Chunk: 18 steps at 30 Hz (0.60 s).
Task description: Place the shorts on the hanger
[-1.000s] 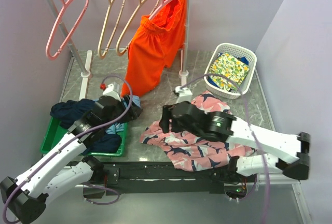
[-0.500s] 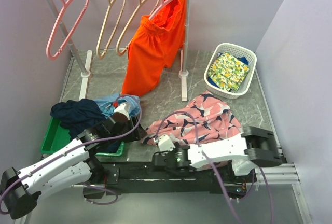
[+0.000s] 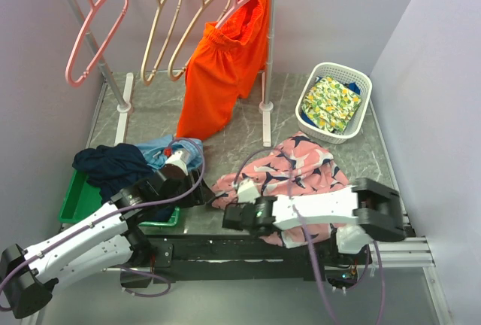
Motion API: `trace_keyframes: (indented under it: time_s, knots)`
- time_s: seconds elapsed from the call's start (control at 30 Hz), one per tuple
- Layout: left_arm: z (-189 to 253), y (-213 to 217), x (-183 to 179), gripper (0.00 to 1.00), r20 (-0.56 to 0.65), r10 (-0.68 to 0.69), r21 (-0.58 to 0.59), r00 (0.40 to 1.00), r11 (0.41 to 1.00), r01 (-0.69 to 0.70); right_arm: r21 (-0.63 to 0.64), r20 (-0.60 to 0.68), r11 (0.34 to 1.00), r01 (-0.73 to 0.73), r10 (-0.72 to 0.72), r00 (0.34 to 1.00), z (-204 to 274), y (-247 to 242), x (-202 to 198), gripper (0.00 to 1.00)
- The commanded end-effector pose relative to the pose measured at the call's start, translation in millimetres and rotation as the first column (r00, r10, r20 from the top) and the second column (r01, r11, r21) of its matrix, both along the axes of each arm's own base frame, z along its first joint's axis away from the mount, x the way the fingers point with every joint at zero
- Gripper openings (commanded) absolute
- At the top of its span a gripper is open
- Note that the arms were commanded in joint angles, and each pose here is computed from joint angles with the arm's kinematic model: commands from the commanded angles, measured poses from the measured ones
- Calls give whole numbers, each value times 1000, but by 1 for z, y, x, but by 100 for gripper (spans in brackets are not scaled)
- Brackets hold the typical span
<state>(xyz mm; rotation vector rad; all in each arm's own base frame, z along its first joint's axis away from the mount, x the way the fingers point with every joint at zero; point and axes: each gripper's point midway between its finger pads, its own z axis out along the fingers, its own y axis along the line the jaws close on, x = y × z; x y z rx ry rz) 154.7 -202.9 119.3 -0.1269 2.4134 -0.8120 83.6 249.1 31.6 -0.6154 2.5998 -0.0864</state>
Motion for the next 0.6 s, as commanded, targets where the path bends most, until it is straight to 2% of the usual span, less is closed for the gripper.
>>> trace_keyframes:
  time_s: [0.0, 0.1, 0.2, 0.3, 0.57]
  knots:
    - [14, -19, -3, 66, 38, -57, -84, 998, 995, 60, 168, 127, 977, 134, -156, 980, 67, -16, 43, 0]
    - [3, -26, -11, 66, 25, -84, -87, 996, 992, 86, 267, 168, 939, 217, -267, 949, 98, -32, 74, 0]
    - [-2, -30, -13, 65, 24, -85, -80, 996, 993, 87, 306, 198, 914, 268, -336, 921, 118, -48, 96, 0]
    - [-2, -32, -11, 64, 26, -74, -76, 997, 994, 76, 342, 213, 895, 285, -370, 904, 132, -53, 108, 0]
    - [-14, -24, 19, 63, 64, 50, 42, 997, 998, -53, 396, 249, 868, 299, -415, 875, 159, -60, 127, 0]
